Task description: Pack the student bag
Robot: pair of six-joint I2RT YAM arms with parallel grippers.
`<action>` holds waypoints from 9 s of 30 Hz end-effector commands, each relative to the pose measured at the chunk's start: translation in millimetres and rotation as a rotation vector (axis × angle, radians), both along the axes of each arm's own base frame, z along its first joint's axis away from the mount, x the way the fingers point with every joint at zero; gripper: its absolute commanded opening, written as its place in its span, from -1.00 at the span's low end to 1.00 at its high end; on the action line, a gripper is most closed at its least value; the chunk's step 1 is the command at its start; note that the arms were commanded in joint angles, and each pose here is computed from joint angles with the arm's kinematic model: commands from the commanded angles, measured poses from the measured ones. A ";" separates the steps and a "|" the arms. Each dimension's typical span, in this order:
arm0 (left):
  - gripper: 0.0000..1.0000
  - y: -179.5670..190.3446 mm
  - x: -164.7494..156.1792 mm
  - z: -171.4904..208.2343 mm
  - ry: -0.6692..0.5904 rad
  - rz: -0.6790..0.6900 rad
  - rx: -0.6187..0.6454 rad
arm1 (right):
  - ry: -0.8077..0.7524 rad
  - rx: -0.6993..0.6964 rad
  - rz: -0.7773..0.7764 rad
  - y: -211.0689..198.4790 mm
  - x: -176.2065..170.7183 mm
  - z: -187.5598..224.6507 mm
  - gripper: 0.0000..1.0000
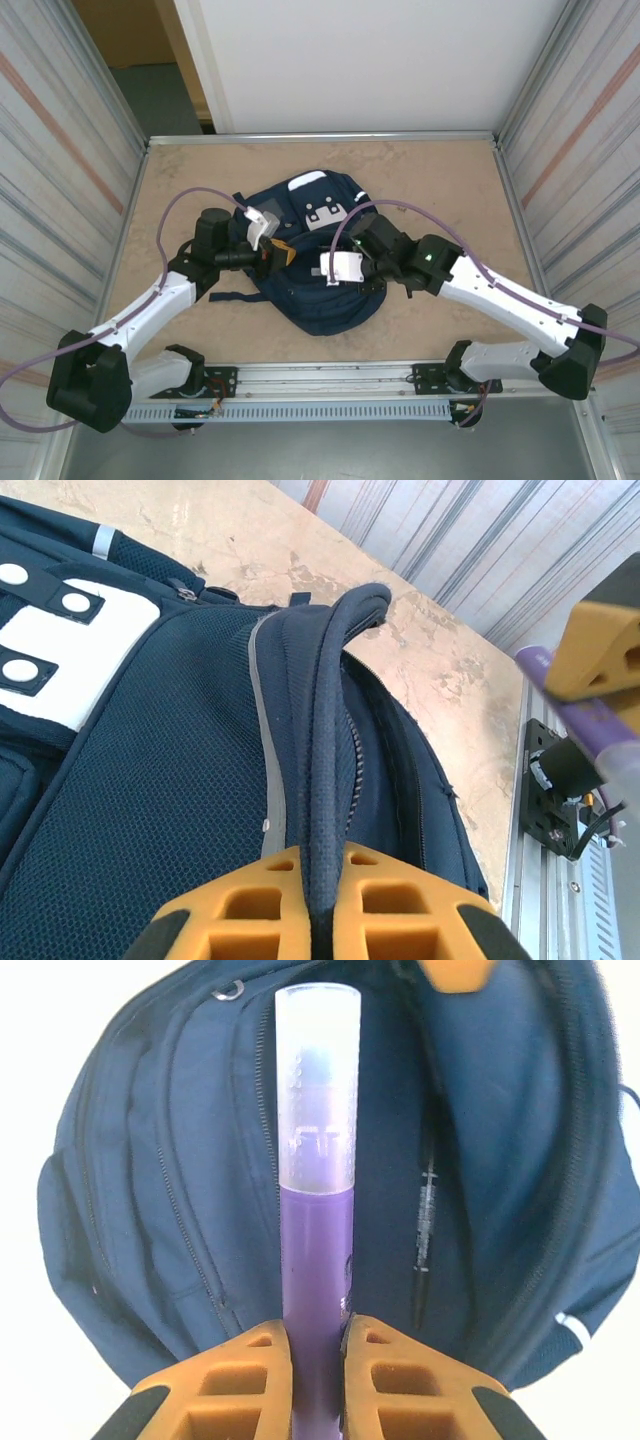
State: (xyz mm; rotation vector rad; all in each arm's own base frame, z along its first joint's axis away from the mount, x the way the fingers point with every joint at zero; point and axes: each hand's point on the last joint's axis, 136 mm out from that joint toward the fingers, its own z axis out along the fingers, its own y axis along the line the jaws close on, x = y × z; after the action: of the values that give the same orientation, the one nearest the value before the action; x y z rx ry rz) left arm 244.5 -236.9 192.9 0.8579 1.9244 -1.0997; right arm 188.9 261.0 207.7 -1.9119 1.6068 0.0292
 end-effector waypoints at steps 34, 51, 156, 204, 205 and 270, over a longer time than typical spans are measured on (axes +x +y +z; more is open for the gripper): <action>0.28 69.2 12.2 -16.0 0.318 0.580 0.090 | 0.089 0.700 -0.259 17.0 -21.8 58.6 0.03; 0.34 47.8 8.8 -93.8 0.829 0.656 0.122 | 0.648 0.737 -1.257 -29.2 38.4 -44.6 0.29; -1.00 -2.2 20.6 -29.1 1.053 0.880 -0.306 | 0.849 0.904 -1.683 60.3 -3.7 -56.2 0.00; -1.00 112.4 76.3 -62.2 1.045 0.988 -0.149 | 0.619 0.312 -0.802 34.6 -12.0 -92.0 -1.00; -1.00 112.5 81.8 -61.9 1.045 0.981 -0.148 | 0.620 0.323 -0.792 39.4 -11.4 -90.6 -1.00; 0.12 136.8 35.3 -56.8 1.092 0.965 -0.071 | 0.890 0.575 -0.779 157.3 19.2 -74.9 -1.00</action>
State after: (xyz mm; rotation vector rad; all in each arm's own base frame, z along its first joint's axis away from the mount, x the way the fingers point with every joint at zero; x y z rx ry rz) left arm 314.8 -100.0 150.7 -0.7147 2.5860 -1.0121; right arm 216.3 392.6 111.0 -0.7561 2.4837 0.8348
